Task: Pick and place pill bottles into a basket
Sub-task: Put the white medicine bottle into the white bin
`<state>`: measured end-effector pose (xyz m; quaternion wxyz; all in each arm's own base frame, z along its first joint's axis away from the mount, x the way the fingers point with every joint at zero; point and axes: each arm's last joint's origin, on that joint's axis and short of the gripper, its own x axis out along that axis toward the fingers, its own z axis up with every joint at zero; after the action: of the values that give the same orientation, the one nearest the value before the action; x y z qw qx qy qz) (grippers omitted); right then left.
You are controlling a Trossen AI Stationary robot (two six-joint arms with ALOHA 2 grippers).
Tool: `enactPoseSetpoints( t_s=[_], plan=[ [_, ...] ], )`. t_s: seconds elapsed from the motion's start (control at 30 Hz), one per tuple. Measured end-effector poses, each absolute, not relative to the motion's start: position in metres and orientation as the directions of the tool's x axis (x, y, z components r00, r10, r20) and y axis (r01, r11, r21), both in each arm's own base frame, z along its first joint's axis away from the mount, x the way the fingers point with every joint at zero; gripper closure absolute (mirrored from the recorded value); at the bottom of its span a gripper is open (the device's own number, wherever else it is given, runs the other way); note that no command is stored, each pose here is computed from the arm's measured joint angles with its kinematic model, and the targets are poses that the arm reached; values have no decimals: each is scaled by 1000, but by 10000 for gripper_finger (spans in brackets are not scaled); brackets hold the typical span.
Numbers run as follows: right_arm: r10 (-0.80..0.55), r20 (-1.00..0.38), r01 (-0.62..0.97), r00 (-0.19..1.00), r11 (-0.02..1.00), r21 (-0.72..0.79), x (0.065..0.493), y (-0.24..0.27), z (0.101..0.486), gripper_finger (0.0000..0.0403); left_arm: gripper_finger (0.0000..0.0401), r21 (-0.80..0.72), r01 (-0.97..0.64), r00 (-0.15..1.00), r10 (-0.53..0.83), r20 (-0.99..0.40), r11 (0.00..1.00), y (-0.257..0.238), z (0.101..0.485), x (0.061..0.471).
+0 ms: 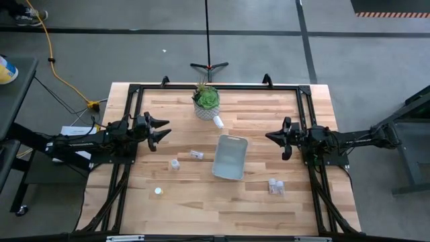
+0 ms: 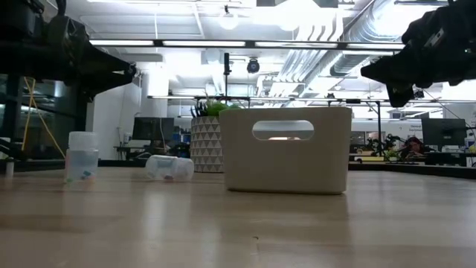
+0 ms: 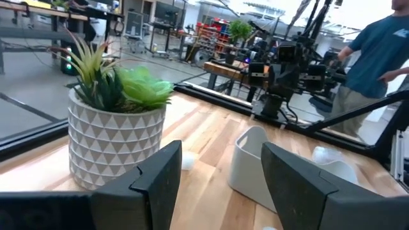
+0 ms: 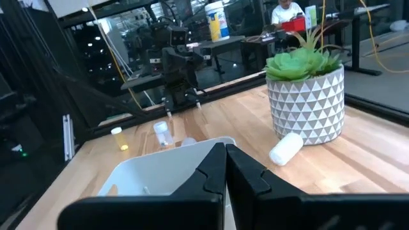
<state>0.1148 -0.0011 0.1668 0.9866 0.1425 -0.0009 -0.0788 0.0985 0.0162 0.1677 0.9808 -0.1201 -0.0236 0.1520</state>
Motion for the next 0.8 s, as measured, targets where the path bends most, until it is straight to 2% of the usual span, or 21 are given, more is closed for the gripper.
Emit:
enactPoseSetpoints(
  t_s=[0.3, 0.53, 0.8],
  plan=[
    [-159, 37, 121, 987, 863, 490, 115, -1, 172, 402, 151, -248, -255, 964, 266, 11, 935, 15, 168, 99],
    [-177, 50, 121, 983, 824, 554, 115, -2, 174, 402, 151, -247, -283, 956, 293, 3, 927, 16, 167, 99],
    [-365, 105, 195, 925, 692, 695, 113, -7, 180, 401, 151, -249, -322, 942, 335, 10, 913, 17, 168, 98]
  ],
)
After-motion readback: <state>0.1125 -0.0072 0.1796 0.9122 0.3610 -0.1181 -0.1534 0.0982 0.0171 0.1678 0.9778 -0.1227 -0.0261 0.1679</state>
